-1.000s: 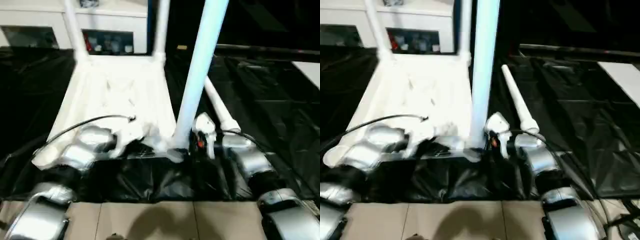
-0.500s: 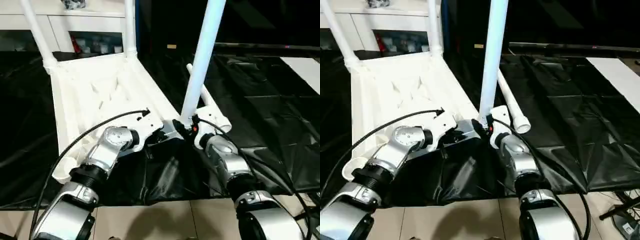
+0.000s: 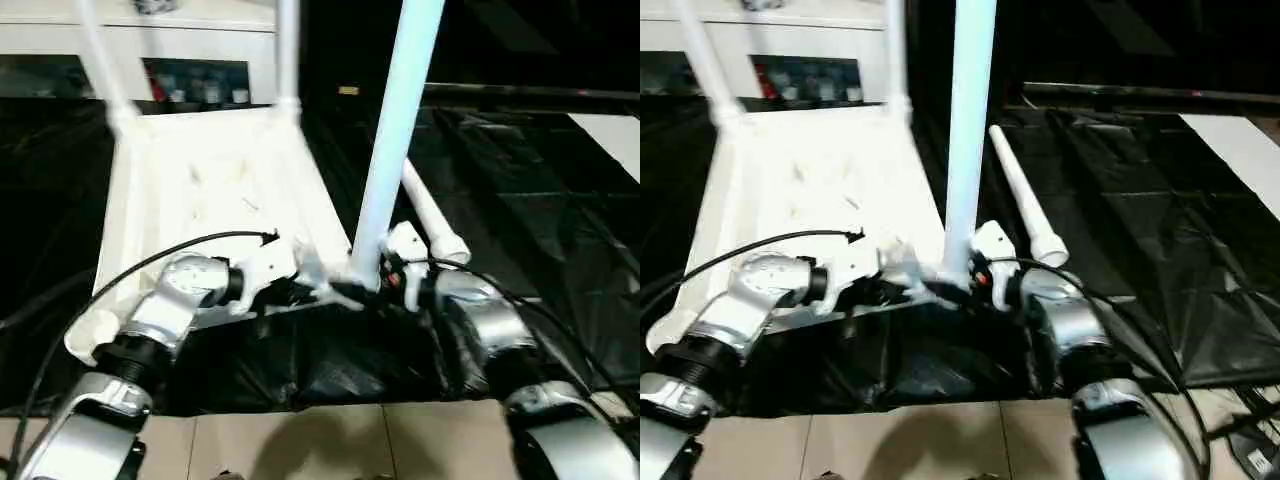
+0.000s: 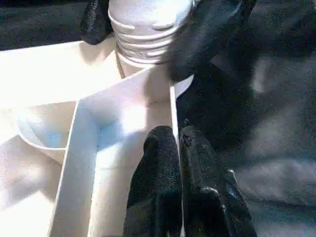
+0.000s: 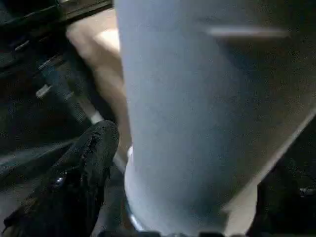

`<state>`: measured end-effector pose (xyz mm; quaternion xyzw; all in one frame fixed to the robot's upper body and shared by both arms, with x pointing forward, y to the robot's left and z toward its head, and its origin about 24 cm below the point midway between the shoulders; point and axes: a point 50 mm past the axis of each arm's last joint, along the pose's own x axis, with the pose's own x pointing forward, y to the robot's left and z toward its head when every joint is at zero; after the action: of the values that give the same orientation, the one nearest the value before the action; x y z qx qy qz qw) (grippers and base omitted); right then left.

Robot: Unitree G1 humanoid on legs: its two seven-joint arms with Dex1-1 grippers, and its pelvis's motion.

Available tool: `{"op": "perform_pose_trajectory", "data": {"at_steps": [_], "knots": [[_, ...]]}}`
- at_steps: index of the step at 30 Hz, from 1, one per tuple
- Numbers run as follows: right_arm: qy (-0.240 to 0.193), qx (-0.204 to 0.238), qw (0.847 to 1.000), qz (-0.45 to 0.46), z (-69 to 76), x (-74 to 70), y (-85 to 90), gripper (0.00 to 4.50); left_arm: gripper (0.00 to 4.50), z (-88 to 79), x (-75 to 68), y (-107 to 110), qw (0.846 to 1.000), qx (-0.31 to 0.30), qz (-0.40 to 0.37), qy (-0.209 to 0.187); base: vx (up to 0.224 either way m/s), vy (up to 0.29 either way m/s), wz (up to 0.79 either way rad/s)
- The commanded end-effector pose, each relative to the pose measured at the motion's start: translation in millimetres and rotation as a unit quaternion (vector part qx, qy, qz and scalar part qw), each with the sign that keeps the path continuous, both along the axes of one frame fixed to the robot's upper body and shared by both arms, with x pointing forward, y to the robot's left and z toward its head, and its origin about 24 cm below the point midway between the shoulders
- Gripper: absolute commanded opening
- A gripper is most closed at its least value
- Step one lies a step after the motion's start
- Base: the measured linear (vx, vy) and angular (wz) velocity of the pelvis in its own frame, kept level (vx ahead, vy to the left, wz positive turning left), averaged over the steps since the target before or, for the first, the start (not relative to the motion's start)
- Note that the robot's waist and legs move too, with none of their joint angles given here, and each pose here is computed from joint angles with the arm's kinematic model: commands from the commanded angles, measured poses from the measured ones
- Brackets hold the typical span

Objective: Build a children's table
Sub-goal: Rotate leg to tighten

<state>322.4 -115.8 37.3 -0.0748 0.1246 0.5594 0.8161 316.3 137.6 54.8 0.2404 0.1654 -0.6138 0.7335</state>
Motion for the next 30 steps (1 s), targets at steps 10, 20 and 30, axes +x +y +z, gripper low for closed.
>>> {"op": "perform_pose_trajectory", "data": {"at_steps": [10, 20, 30], "knots": [[0.02, -0.036, 0.989, 0.139, 3.0, -13.3, 6.3, 3.25, 0.0, 0.6, -9.2, 2.4, 0.995, 0.031, -0.092, 0.027, 0.0, 0.0, 0.0], [0.04, 0.013, 0.999, 0.03, -5.8, -11.4, 14.8, 2.75, 0.0, 0.5, 4.4, -3.6, 1.0, 0.018, -0.006, 0.005, 0.0, 0.0, 0.0], [0.035, 0.02, 0.964, -0.261, -22.7, 11.2, 46.3, 2.74, 0.0, -11.4, 10.3, -67.7, 0.994, -0.019, 0.105, -0.012, 0.0, 0.0, 0.0]]}}
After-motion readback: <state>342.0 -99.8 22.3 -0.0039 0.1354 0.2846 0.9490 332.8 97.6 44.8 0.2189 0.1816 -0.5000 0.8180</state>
